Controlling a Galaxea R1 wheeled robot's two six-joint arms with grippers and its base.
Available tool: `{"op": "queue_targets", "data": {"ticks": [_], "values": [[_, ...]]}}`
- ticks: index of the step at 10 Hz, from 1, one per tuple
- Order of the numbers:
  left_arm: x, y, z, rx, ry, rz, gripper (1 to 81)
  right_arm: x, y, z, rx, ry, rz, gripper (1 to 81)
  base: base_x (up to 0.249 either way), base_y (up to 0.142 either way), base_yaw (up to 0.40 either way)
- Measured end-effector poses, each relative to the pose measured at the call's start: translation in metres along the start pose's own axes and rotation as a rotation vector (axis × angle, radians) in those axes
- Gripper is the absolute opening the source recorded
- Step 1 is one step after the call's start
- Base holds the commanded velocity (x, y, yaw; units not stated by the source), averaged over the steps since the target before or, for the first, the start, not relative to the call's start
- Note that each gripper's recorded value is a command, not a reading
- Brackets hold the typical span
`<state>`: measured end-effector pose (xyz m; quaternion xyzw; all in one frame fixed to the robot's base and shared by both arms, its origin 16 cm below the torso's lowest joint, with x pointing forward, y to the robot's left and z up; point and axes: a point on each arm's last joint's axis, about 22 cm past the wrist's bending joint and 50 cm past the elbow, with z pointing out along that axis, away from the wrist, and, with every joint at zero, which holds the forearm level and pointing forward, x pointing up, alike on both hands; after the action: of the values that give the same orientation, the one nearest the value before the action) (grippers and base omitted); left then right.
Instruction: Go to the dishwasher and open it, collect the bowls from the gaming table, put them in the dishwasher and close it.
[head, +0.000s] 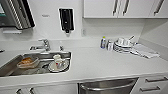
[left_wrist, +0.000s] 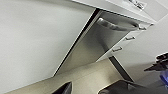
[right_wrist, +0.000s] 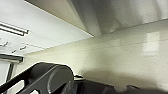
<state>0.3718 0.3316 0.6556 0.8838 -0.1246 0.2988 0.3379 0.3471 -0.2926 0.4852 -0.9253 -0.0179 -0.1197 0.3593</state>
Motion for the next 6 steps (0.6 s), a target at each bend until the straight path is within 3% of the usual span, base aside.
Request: {"op": "queue_targets", "data": {"ticks": [1, 3, 4, 6], "values": [[0.009, -0.001, 0.002, 0.000, 0.015, -0.002, 81.1, 0.014, -0.006, -0.002, 0.007, -0.001, -0.009, 81.1, 0.000, 0.000, 0.000], [0.012, -0.004, 0.003, 0.009, -0.004, 0.016, 81.1, 0.044, -0.015, -0.010, 0.008, -0.010, 0.021, 81.1, 0.000, 0.000, 0.000], [0.009, 0.004, 0.005, -0.005, -0.021, 0.026, 81.1, 0.054, -0.018, -0.013, 0.006, -0.016, 0.080, 81.1, 0.000, 0.000, 0.000], [0.012, 0.021, 0.018, -0.057, -0.017, 0.035, 81.1, 0.062, -0.023, -0.017, 0.005, -0.029, 0.214, 81.1, 0.000, 0.000, 0.000]]}}
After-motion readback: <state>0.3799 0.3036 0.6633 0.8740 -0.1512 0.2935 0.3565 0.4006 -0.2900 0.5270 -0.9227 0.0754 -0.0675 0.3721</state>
